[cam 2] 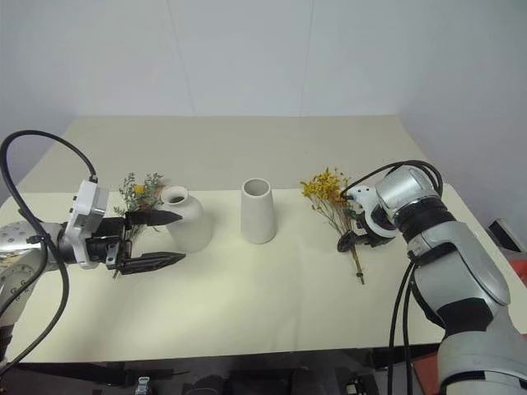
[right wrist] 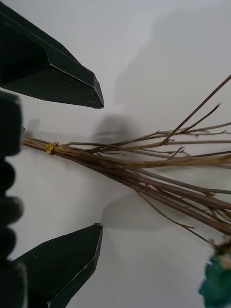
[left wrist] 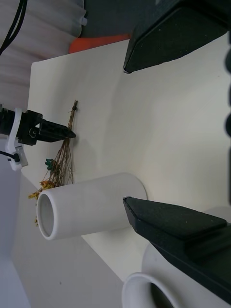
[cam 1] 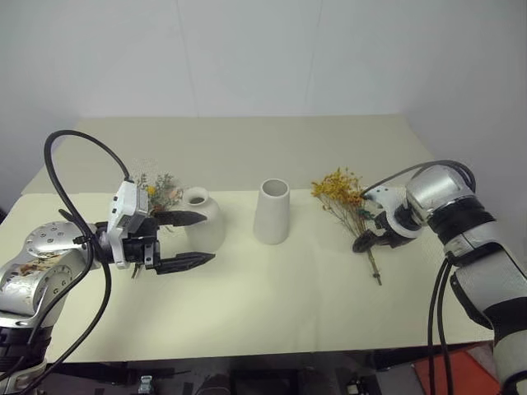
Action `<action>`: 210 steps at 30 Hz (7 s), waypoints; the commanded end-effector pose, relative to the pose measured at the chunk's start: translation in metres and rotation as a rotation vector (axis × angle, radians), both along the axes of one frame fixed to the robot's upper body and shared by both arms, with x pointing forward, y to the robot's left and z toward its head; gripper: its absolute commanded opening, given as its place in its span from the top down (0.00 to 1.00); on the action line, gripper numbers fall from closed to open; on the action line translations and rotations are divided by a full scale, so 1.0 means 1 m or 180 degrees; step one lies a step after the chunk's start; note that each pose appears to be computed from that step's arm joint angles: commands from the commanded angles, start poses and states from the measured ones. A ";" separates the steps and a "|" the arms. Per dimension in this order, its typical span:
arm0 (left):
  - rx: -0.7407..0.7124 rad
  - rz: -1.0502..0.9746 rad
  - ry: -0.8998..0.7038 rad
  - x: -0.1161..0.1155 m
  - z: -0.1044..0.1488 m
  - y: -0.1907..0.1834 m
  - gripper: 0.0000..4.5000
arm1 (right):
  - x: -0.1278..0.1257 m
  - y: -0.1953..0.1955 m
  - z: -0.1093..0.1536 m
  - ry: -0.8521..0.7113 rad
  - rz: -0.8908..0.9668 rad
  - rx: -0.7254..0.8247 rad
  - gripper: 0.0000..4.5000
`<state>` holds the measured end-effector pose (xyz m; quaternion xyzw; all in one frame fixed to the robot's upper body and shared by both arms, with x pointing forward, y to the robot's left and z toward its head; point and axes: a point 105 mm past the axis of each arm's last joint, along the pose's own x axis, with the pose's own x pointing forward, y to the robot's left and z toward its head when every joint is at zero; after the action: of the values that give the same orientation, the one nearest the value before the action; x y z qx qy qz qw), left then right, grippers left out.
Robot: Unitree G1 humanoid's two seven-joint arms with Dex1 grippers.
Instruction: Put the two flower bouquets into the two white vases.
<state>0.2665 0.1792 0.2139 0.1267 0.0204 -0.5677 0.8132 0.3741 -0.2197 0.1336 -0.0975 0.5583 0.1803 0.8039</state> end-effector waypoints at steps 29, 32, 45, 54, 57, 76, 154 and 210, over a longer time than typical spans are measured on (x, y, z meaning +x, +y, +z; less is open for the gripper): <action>0.0143 0.0024 -0.0344 0.042 0.038 -0.012 0.00 | 0.013 -0.006 0.025 -0.0349 -0.0103 0.0032 0.99; 0.0132 0.0045 -0.0262 0.057 0.047 -0.019 0.00 | 0.017 -0.008 0.031 -0.0529 -0.0104 0.0074 0.99; 0.0403 -0.0282 -0.0086 0.096 0.058 -0.043 0.00 | 0.054 -0.003 0.148 -0.3161 -0.0320 0.0610 0.99; 0.0409 -0.0376 0.0000 0.105 0.054 -0.053 0.00 | 0.041 0.056 0.192 -0.4394 -0.0228 0.1459 0.99; 0.0409 -0.0389 -0.0001 0.106 0.054 -0.055 0.00 | 0.031 0.078 0.200 -0.4548 -0.0061 0.1840 0.99; 0.0370 -0.0412 -0.0155 0.106 0.065 -0.051 0.00 | -0.018 0.156 0.188 -0.4262 0.0994 0.2702 0.99; 0.0592 -0.0586 -0.0090 0.110 0.062 -0.056 0.00 | -0.040 0.162 0.117 -0.3817 0.1443 0.2076 0.00; 0.1038 0.3414 0.1943 0.070 0.011 0.098 0.00 | -0.103 0.168 0.143 -0.2811 0.2988 0.2212 0.00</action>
<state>0.3350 0.2639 0.2254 0.0547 0.3809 -0.1207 0.9151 0.2745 -0.0531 0.2662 -0.1184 0.0149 0.6128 0.7812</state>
